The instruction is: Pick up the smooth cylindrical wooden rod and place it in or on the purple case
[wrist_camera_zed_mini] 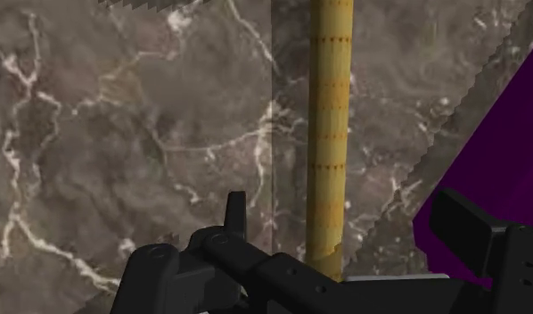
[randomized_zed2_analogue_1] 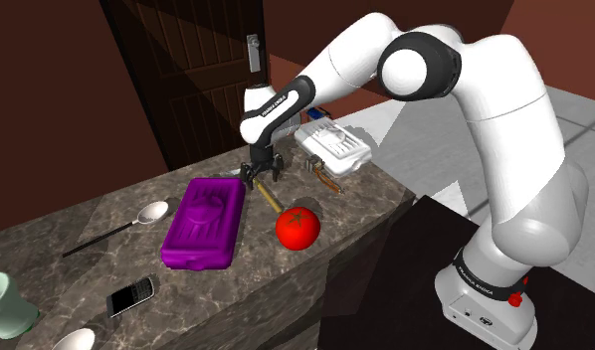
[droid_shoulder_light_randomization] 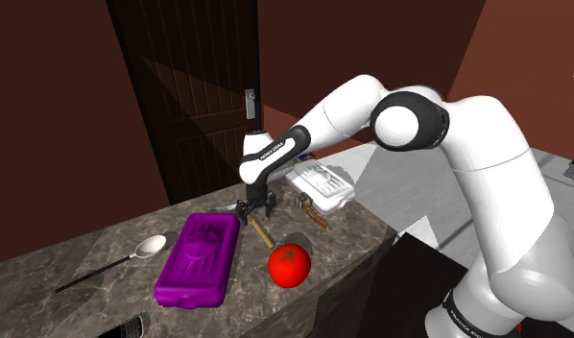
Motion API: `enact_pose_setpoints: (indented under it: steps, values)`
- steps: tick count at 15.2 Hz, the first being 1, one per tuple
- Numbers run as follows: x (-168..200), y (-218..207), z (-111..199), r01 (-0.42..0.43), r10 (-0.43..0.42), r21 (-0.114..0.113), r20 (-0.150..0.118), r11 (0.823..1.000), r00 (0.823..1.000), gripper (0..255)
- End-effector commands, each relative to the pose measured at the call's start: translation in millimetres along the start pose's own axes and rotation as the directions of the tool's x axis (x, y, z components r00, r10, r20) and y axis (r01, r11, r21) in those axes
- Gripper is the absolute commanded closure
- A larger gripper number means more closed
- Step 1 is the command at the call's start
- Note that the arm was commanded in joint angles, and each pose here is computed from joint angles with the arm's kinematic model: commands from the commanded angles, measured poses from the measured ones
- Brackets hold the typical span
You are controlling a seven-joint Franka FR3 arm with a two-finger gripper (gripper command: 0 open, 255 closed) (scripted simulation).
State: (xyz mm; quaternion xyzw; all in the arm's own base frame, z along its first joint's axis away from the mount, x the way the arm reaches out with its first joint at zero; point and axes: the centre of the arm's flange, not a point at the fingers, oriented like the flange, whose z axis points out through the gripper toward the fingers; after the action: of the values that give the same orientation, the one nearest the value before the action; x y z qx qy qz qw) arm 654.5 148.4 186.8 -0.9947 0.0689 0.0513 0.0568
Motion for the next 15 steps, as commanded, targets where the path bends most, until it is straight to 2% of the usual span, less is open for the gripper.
enact_pose_setpoints:
  steps: [1,3,11,12,15]
  values:
    - [-1,1,11,0.000,0.000,0.000,0.000,1.000,1.000,0]
    - [-1,1,25,0.000,0.000,0.000,0.000,1.000,1.000,0]
    - [-1,1,25,0.000,0.000,0.000,0.000,1.000,1.000,0]
    - [-1,1,25,0.000,0.000,0.000,0.000,1.000,1.000,255]
    - [-1,1,25,0.000,0.000,0.000,0.000,1.000,1.000,255]
